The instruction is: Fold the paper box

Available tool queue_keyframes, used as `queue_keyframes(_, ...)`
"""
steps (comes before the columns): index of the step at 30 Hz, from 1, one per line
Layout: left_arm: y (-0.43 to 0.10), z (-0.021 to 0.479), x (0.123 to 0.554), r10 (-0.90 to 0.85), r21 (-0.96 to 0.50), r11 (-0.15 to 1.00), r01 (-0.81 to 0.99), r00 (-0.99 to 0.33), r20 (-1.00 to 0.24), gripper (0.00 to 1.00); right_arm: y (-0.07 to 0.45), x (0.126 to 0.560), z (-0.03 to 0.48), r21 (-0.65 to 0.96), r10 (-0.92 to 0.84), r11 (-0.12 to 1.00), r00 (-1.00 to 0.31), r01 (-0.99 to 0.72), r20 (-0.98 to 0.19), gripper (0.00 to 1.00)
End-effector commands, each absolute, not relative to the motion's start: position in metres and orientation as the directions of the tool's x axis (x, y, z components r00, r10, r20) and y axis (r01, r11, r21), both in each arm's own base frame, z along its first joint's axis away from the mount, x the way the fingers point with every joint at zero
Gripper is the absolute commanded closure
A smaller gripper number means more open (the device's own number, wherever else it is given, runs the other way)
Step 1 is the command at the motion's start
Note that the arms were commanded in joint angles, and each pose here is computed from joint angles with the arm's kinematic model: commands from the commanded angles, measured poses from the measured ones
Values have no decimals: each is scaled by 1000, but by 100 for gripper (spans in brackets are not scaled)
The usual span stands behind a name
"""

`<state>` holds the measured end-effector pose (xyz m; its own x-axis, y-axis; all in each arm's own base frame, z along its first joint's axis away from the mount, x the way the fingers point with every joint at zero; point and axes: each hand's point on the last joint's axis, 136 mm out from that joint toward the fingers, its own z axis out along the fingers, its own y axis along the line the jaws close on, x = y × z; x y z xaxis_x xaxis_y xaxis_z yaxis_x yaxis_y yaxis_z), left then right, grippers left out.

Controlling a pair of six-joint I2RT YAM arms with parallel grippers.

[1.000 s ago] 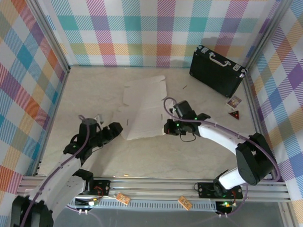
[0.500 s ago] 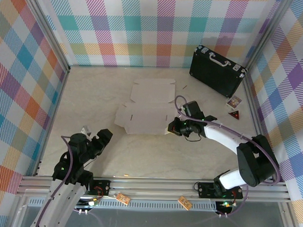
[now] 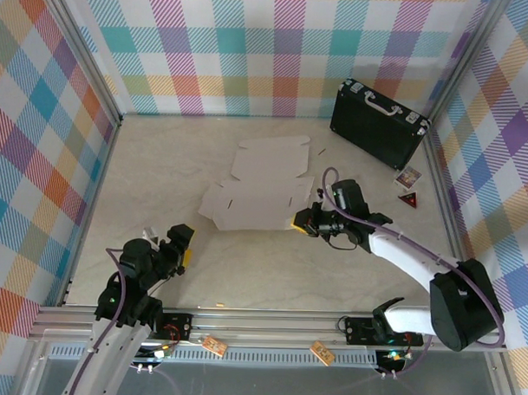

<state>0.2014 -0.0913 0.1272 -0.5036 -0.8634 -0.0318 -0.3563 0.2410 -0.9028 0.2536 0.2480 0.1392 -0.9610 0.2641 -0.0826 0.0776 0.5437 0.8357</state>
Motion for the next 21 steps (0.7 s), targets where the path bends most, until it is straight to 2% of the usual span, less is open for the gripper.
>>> queue_keyframes(1, -84, 130, 206, -894, -901, 201, -384, -448, -9, 17, 251, 255, 151, 861, 270, 505, -959, 64, -87, 100)
queue_keyframes(6, -95, 123, 210, -847, -898, 272, -346, -529, -52, 17, 249, 253, 140, 851, 264, 520, -961, 75, -77, 100)
queue_keyframes(12, -108, 112, 212, -773, -868, 375, -327, -627, -98, 17, 255, 255, 141, 868, 258, 489, -965, 79, -57, 100)
queue_keyframes(17, -114, 103, 226, -773, -880, 351, -319, -629, -80, 16, 260, 255, 145, 886, 249, 457, -968, 83, -38, 100)
queue_keyframes(21, -114, 113, 243, -789, -892, 343, -295, -605, -104, 15, 262, 254, 144, 892, 243, 442, -970, 95, -17, 100)
